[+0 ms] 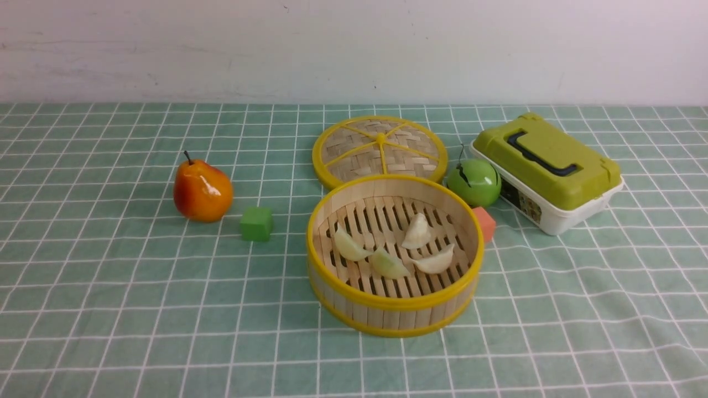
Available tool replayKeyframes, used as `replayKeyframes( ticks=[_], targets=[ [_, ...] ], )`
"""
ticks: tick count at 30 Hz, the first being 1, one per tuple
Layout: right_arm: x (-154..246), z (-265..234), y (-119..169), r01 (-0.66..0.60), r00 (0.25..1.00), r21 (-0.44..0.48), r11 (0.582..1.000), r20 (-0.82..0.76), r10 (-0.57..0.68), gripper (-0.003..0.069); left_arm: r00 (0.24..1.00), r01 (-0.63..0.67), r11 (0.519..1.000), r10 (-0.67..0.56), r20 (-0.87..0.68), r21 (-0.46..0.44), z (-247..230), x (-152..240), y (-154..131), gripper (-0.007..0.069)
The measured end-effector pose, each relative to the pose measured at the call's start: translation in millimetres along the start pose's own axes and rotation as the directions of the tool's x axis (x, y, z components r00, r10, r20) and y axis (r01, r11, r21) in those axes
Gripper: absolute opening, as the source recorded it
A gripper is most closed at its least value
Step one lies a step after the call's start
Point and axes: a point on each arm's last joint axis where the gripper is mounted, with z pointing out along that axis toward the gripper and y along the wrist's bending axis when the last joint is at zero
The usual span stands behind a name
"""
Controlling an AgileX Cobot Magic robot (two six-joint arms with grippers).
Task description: Put the dumplings into the steamer on the table with the blue tablecloth.
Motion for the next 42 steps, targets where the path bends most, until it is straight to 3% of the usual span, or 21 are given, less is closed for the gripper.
replayKeyframes(
  ticks=[4, 11, 42],
  targets=[
    [0.0, 0.0, 0.0, 0.0, 1.0, 0.0, 1.0, 0.0, 0.0, 0.0012, 0.995, 0.017, 0.999, -0.021, -0.096, -0.039, -1.0, 10.1, 3.2, -0.0014],
    [0.0, 0.0, 0.0, 0.0, 1.0, 0.0, 1.0, 0.0, 0.0, 0.002, 0.995, -0.011, 0.995, 0.001, -0.099, -0.098, -1.3, 10.7, 6.7, -0.0014],
    [0.0, 0.0, 0.0, -0.001, 1.0, 0.0, 1.0, 0.0, 0.001, 0.0063, 0.996, -0.026, 0.996, 0.019, -0.086, -0.089, -1.1, 9.4, 5.9, -0.0014]
  ],
)
